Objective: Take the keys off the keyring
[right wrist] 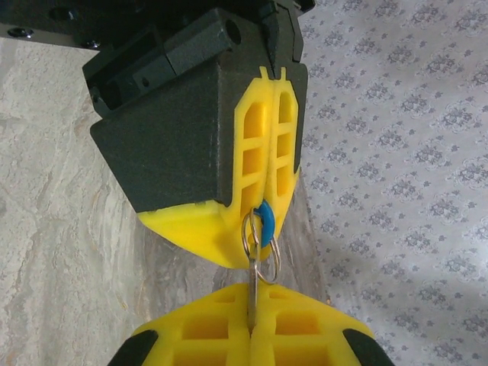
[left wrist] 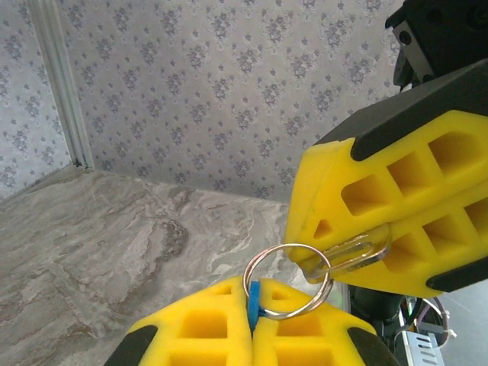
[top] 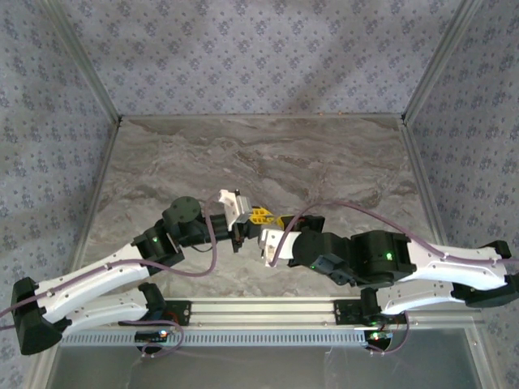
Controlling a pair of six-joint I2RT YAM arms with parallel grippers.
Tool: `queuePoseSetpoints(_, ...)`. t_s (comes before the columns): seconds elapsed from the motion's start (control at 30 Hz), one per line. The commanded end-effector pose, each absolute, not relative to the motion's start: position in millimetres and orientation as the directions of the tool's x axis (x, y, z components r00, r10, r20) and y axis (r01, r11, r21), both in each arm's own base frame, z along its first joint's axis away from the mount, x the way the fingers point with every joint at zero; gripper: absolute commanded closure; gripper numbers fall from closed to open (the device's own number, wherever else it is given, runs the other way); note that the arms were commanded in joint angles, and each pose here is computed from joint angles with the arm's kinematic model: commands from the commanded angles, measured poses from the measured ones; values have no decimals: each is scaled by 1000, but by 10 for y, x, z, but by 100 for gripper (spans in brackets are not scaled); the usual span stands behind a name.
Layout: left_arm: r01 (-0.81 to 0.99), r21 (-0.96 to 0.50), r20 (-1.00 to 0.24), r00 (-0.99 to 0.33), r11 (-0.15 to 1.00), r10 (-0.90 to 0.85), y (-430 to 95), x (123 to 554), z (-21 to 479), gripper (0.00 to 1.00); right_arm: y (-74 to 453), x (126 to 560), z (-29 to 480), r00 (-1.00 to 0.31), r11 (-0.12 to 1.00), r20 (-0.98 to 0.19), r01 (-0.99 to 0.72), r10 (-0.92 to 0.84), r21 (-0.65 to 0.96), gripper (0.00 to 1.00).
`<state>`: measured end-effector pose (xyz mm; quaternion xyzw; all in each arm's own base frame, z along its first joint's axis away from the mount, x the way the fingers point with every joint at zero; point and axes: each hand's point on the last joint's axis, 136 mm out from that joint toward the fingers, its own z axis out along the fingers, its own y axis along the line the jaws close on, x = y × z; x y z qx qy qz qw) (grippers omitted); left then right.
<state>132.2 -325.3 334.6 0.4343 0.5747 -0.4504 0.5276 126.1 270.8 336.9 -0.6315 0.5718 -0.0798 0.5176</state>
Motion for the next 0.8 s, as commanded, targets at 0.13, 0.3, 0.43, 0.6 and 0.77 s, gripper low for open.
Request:
queuePoseSetpoints(0.13, 977, -18, -992, 9, 212, -126, -3220, 1296, 3887, 100, 3213, 957, 3064, 448, 21, -525, -746, -724, -665, 100)
queuePoseSetpoints(0.3, 978, -11, -993, 13, 207, -118, -3223, 1287, 3872, 100, 3259, 1005, 3003, 439, 19, -528, -756, -727, -655, 100)
queuePoseSetpoints(0.43, 979, -12, -993, 12, 205, -116, -3237, 1290, 3858, 100, 3362, 1074, 2974, 418, 52, -535, -751, -734, -658, 100)
queuePoseSetpoints(0.6, 981, -11, -994, 10, 194, -109, -3255, 1280, 3837, 100, 3443, 1184, 3021, 377, 142, -588, -746, -716, -651, 100)
queuePoseSetpoints(0.77, 982, -9, -994, 11, 188, -106, -3265, 1274, 3830, 100, 3513, 1241, 3075, 379, 181, -611, -730, -694, -659, 100)
